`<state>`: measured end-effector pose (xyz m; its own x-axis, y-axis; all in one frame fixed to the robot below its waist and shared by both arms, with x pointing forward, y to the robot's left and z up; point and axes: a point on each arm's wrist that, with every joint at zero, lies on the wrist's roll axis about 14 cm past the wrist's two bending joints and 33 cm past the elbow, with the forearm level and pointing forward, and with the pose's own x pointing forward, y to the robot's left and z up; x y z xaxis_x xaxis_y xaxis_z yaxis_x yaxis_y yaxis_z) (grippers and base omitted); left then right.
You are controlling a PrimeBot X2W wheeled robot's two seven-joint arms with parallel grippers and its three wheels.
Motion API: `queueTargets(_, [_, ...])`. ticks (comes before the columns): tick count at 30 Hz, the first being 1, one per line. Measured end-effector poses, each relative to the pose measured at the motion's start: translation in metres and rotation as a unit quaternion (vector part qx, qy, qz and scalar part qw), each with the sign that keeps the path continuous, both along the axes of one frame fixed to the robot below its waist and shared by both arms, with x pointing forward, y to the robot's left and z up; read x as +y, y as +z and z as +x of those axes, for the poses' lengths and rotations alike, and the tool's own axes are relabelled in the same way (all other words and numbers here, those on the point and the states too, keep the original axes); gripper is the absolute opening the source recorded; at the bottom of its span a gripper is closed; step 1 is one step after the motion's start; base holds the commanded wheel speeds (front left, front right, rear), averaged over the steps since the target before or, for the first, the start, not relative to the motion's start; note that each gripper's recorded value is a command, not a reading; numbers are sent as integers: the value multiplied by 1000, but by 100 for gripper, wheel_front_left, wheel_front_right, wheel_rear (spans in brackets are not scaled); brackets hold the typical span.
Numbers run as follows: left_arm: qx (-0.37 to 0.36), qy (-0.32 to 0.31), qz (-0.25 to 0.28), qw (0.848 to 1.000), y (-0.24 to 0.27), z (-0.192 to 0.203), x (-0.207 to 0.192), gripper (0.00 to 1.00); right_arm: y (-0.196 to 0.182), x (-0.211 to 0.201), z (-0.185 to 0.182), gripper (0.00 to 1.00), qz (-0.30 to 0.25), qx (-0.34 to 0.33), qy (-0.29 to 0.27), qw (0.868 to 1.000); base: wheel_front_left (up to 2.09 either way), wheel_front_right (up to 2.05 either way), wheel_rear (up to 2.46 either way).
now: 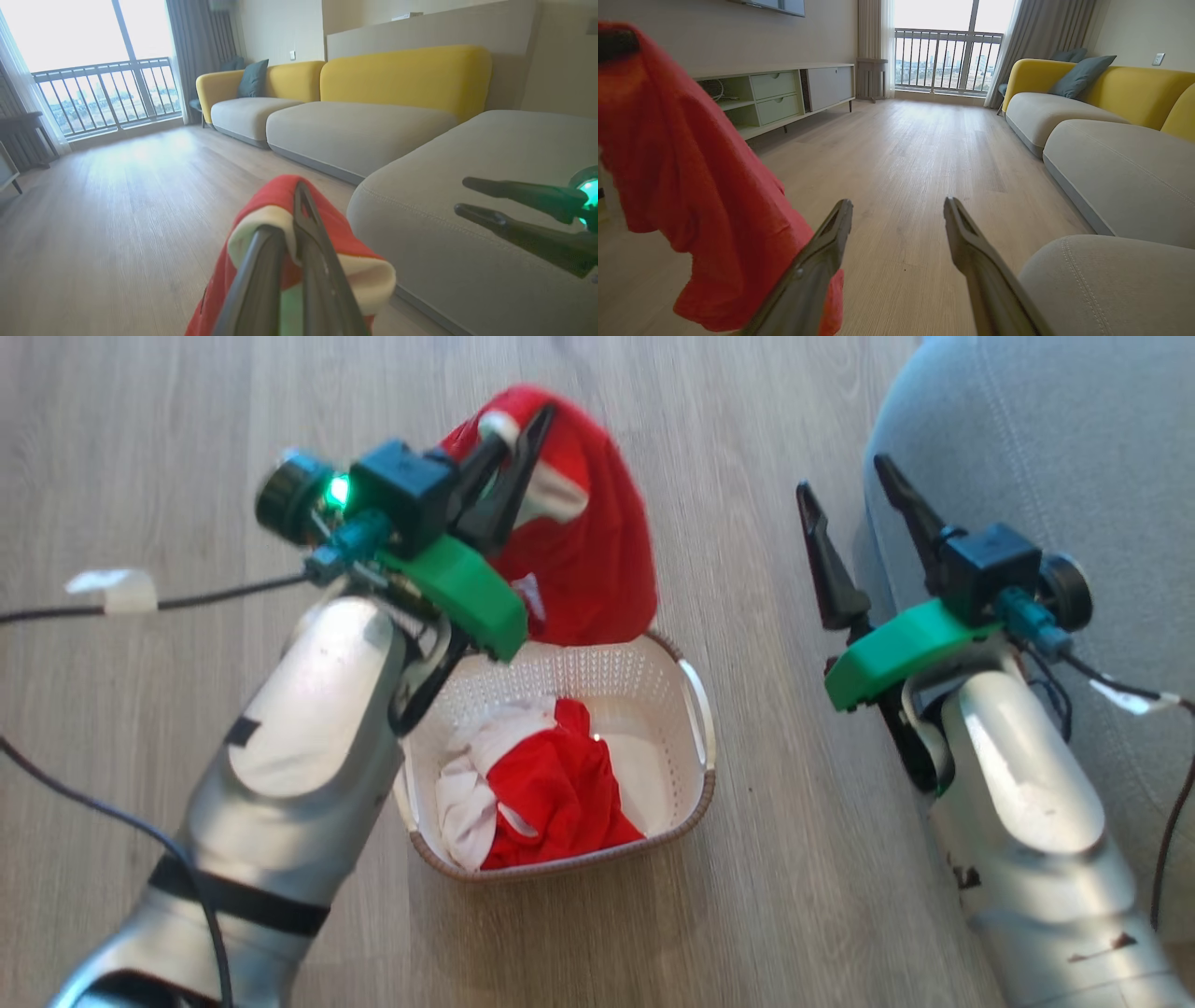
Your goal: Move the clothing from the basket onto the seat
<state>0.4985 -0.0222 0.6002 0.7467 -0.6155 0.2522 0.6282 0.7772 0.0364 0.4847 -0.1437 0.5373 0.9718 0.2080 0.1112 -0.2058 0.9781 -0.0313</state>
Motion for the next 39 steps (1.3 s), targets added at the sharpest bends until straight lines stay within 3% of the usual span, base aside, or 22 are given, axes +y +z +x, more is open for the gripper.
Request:
queueTargets(11, [-94, -14, -22, 995, 77, -17, -8, 0, -3, 5, -24, 100, 9, 9, 8, 1000, 0, 0, 0])
queueTargets(21, [-103, -31, -22, 994, 82, -27, -18, 0, 10, 69, -35, 100, 10, -7, 110, 994, 0, 0, 0])
queueTargets(28, [-104, -37, -19, 994, 80, -32, -20, 0, 37, 91, -11, 100, -20, -35, 145, 989, 0, 0, 0])
queueTargets(33, [-104, -39, -13, 994, 77, -38, -19, 0, 14, 102, 0, 100, -37, 8, 158, 987, 0, 0, 0])
queueTargets(34, [-103, -39, -14, 994, 78, -39, -18, 0, 6, 105, 1, 87, -39, 22, 161, 986, 0, 0, 0])
queueTargets(35, [-102, -39, -14, 994, 77, -41, -16, 0, -5, 110, 2, 0, -35, 45, 166, 985, 0, 0, 0])
queueTargets(39, [-97, -33, -14, 995, 75, -42, -11, 0, -2, 124, 7, 0, -23, 49, 181, 982, 0, 0, 0])
